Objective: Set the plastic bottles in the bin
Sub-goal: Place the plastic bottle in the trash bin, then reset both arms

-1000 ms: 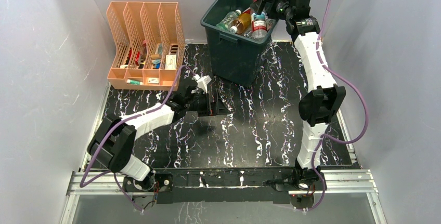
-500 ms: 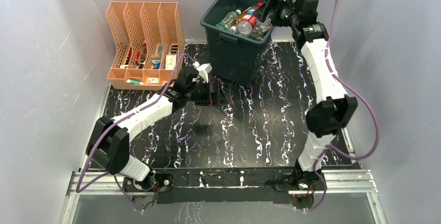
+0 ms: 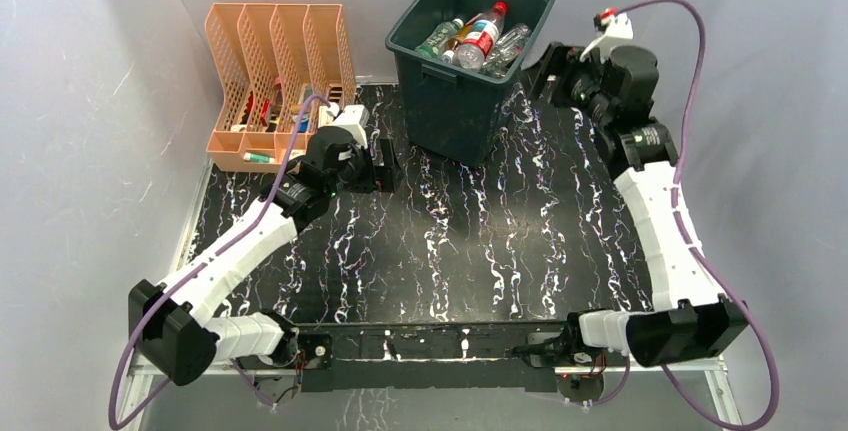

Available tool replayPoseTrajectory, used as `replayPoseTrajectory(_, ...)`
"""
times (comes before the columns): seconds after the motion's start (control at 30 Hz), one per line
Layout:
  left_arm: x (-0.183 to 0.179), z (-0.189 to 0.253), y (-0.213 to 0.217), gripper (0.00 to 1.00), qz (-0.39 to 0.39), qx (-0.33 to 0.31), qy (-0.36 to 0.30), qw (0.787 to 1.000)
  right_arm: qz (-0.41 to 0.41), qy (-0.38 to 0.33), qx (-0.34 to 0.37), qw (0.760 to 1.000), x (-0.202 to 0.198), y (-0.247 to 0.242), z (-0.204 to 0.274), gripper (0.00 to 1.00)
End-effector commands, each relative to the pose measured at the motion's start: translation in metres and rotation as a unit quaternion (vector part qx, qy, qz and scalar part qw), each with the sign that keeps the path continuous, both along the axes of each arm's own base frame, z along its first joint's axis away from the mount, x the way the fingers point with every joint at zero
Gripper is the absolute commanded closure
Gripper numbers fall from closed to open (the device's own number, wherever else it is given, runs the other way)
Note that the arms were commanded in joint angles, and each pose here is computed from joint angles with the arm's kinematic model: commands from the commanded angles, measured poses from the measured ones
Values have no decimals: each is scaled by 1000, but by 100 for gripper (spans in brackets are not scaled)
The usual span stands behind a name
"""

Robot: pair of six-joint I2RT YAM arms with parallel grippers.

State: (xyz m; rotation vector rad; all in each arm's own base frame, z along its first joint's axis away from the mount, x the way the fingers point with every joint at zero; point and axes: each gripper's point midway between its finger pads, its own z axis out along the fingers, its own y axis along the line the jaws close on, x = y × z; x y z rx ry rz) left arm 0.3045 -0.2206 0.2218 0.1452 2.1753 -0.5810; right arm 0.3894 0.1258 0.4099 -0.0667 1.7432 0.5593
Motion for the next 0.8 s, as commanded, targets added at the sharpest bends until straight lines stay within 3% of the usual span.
replayPoseTrajectory(0.0,0,-15,27,2,33,47,-12,998,-72,17,-29,997,0,-28,-49,2)
replayPoseTrajectory(0.23,0,-74,40,2,51,58,-43,996,-180,49,-64,980,-26,-74,-144,2)
replayPoseTrajectory(0.4,5,-115,65,2,78,120,-67,987,-229,34,-81,970,-42,-96,-191,2)
replayPoseTrajectory(0.77,27,-124,123,2,142,232,-176,946,-319,22,-126,939,-39,-134,-256,2)
